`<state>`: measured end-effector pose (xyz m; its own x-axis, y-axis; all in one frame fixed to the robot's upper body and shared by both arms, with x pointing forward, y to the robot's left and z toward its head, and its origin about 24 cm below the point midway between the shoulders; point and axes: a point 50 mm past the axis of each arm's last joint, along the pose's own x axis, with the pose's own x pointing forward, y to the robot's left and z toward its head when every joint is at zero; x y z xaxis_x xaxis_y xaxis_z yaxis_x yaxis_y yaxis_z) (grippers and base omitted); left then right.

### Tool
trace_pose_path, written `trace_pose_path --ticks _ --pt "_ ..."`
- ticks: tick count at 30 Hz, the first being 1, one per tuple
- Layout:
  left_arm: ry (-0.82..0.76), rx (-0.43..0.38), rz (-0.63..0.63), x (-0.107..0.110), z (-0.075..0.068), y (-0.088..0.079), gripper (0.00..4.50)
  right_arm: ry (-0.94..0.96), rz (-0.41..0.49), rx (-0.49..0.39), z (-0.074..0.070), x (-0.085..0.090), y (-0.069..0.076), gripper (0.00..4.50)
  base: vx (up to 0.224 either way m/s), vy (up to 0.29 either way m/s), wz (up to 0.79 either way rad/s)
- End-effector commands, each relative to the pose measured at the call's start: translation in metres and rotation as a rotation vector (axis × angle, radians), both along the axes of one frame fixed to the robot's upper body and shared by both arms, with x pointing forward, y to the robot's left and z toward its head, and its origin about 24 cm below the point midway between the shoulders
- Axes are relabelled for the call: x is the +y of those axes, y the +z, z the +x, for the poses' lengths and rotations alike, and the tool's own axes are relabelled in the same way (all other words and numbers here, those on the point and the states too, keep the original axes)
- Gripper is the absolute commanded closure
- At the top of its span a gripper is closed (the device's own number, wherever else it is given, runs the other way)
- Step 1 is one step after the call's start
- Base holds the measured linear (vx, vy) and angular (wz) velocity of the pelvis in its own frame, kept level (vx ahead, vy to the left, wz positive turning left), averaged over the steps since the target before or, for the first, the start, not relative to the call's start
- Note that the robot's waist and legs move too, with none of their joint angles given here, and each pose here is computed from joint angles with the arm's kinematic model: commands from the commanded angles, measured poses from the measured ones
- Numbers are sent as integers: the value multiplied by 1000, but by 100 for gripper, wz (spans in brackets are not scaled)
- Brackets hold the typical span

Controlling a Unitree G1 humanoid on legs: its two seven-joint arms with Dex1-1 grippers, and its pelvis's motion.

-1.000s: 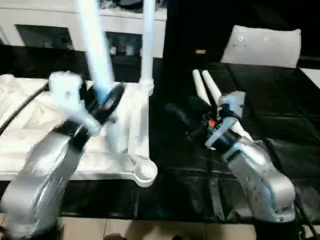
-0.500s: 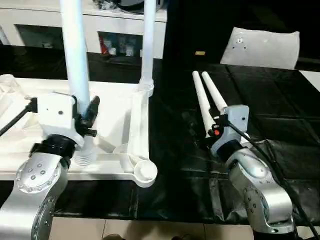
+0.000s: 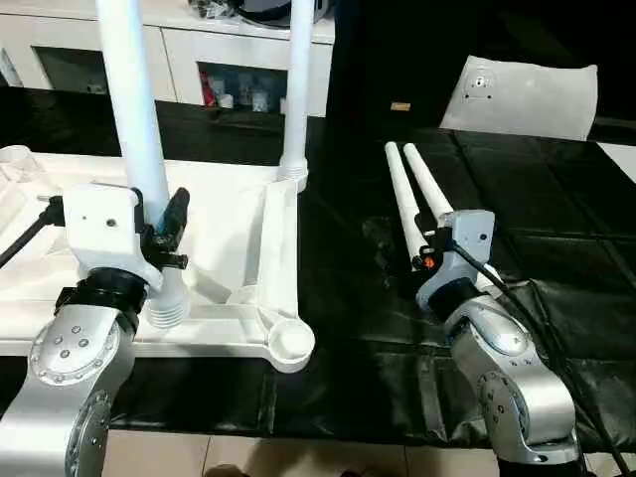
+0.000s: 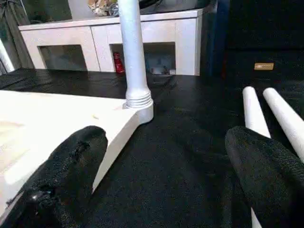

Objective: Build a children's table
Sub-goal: Pick table leg

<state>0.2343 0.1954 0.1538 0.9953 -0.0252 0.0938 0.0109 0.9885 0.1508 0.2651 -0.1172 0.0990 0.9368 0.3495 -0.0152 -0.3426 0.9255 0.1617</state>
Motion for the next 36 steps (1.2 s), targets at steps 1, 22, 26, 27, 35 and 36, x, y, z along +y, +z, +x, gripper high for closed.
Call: trace_pose_path --ticks 1,22,26,27,35,36 --pt "2 -9 -1 0 -1 1 264 -9 -4 -8 2 -1 2 13 0 0 0" --pt "2 -9 -1 0 -1 1 264 -9 -4 -8 2 -1 2 13 0 0 0" --pt "2 -9 -1 0 -1 1 264 -9 -4 -8 2 -1 2 13 0 0 0" --pt "2 -9 -1 0 -1 1 264 -9 -4 -8 2 -1 2 13 0 0 0" --pt "2 -9 -1 0 -1 1 264 -9 -4 -8 2 -1 2 13 0 0 0" --pt "2 -9 -1 0 -1 1 264 -9 -4 -8 2 -1 2 13 0 0 0"
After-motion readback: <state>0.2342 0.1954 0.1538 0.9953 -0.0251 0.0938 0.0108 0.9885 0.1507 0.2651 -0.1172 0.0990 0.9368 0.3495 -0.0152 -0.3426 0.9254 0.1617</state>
